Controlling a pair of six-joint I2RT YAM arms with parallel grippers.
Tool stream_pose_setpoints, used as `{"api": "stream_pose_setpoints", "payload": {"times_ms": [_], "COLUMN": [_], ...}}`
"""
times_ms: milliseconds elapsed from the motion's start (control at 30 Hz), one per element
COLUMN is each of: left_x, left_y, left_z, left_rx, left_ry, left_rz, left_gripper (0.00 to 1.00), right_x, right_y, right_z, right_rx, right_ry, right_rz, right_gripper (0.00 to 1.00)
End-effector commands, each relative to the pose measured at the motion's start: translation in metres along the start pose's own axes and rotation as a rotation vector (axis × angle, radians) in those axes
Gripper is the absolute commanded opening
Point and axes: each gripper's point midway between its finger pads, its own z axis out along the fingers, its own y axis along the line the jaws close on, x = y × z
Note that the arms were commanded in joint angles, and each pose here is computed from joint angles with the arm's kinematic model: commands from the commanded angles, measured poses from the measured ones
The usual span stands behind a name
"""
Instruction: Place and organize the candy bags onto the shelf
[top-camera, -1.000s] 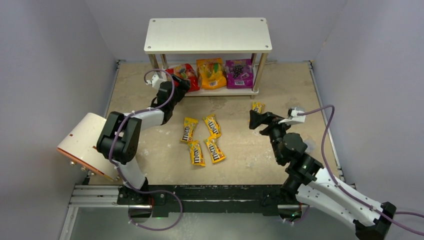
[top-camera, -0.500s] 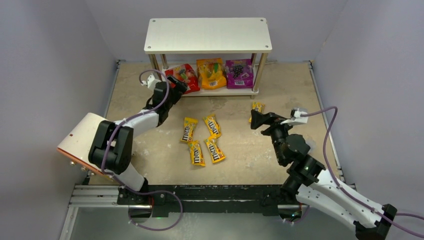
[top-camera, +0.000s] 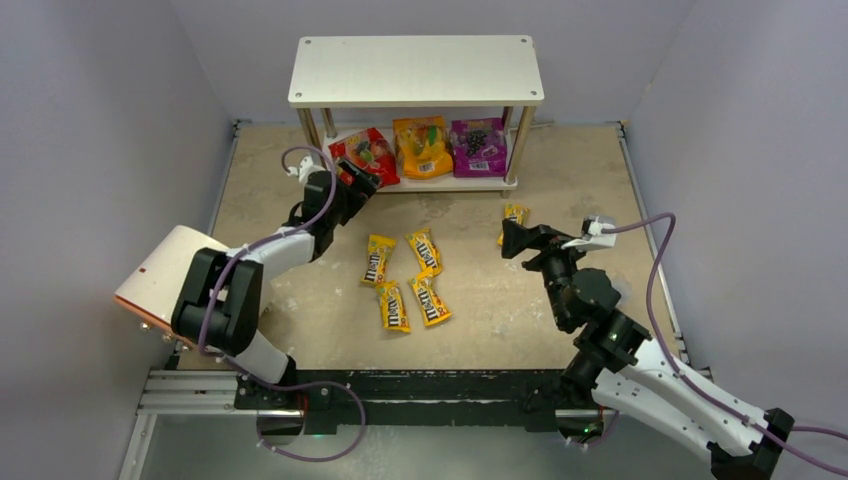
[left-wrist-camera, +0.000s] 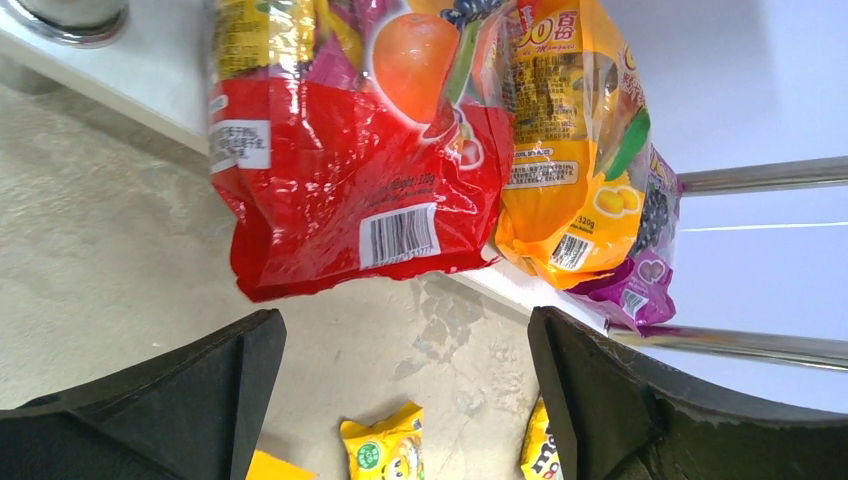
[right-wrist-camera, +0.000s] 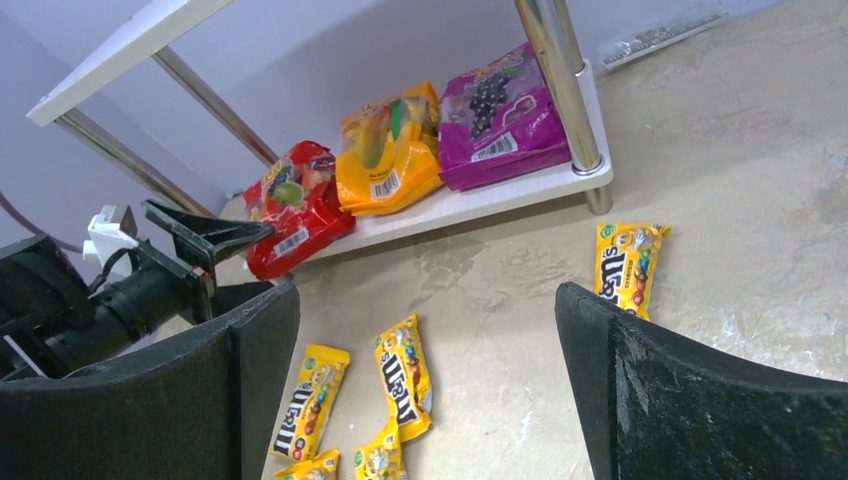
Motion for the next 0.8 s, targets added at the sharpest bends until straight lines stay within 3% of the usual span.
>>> {"api": "stream_pose_setpoints", "payload": {"times_ms": [0,500,767], "left_x": [-0.010,-0.047,-0.037], "left_y": [-0.030,-0.023,-0.034], "left_z": [0.014,0.049,0.062], "left_rx": [0.094,0.012,0.092], "left_ry": [-0.009,-0.089,-0.019], "left_rz": [-0.002,0.067,0.070], "left_gripper": [0.98,0.99,0.98], "right_x": [-0.003,-0.002,-0.001], "right_y": [0.000,-0.005,-0.008], "right_z": [0.001,0.004,0.005], "right_rx": [0.000,0.032,0.049], "right_ry": [-0.021,-0.024,-0.024], "right_rz": [0.015,-0.016,-0.029], "right_gripper": [0.99,0.99,0.99]}}
